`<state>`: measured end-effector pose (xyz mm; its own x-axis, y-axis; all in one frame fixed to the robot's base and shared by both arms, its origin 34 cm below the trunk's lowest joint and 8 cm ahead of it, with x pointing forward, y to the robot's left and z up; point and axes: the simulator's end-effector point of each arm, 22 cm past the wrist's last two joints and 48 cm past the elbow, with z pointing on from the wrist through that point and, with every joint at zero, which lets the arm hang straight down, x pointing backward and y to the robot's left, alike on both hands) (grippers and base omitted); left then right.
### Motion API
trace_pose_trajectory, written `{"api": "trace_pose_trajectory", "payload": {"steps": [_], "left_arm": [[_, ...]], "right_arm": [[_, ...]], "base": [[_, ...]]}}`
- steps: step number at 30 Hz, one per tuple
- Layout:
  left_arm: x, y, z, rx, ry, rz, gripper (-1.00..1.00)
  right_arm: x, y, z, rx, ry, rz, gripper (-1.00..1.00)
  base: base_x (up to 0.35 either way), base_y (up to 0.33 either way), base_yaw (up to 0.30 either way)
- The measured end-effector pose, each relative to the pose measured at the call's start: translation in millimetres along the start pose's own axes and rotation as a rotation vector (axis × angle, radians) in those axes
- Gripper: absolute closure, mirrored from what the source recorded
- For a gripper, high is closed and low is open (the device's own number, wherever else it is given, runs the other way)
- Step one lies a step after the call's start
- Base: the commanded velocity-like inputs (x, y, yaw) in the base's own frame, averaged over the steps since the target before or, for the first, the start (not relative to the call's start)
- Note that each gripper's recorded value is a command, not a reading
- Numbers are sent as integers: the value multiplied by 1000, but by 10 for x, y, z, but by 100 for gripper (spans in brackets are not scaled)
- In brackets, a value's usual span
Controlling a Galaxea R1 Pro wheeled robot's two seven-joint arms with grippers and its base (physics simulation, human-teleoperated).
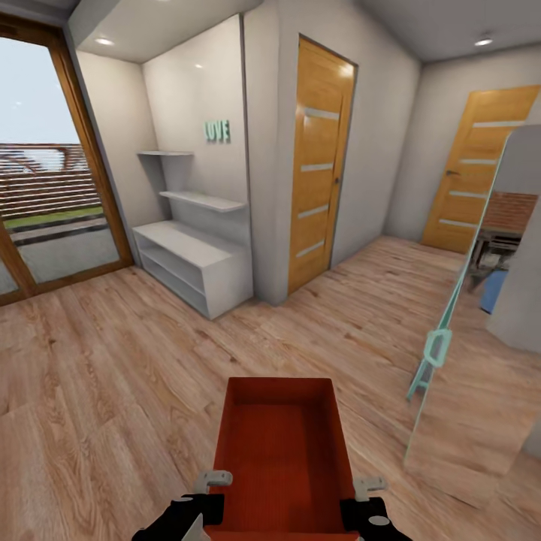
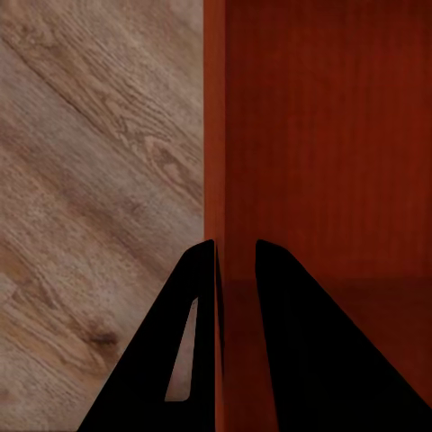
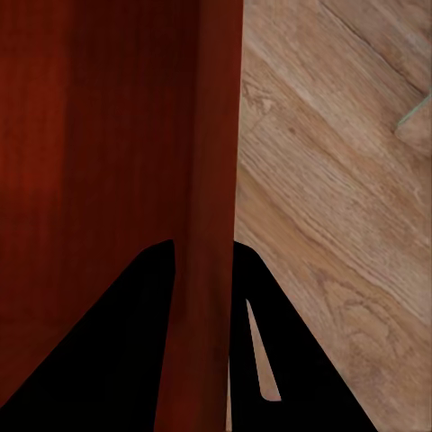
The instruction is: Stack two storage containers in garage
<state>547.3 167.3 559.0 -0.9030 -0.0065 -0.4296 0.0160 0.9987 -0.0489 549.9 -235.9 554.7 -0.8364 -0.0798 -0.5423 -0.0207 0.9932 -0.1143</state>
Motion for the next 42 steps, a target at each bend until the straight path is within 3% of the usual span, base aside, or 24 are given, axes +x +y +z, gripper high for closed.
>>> {"api": "trace_pose_trajectory", "payload": {"steps": [42], "left_arm": [[4,0,0,0,3,-1,100]], "right_arm": [[-3,0,0,-1,3,-1,100]], "base": [[320,0,0]]}}
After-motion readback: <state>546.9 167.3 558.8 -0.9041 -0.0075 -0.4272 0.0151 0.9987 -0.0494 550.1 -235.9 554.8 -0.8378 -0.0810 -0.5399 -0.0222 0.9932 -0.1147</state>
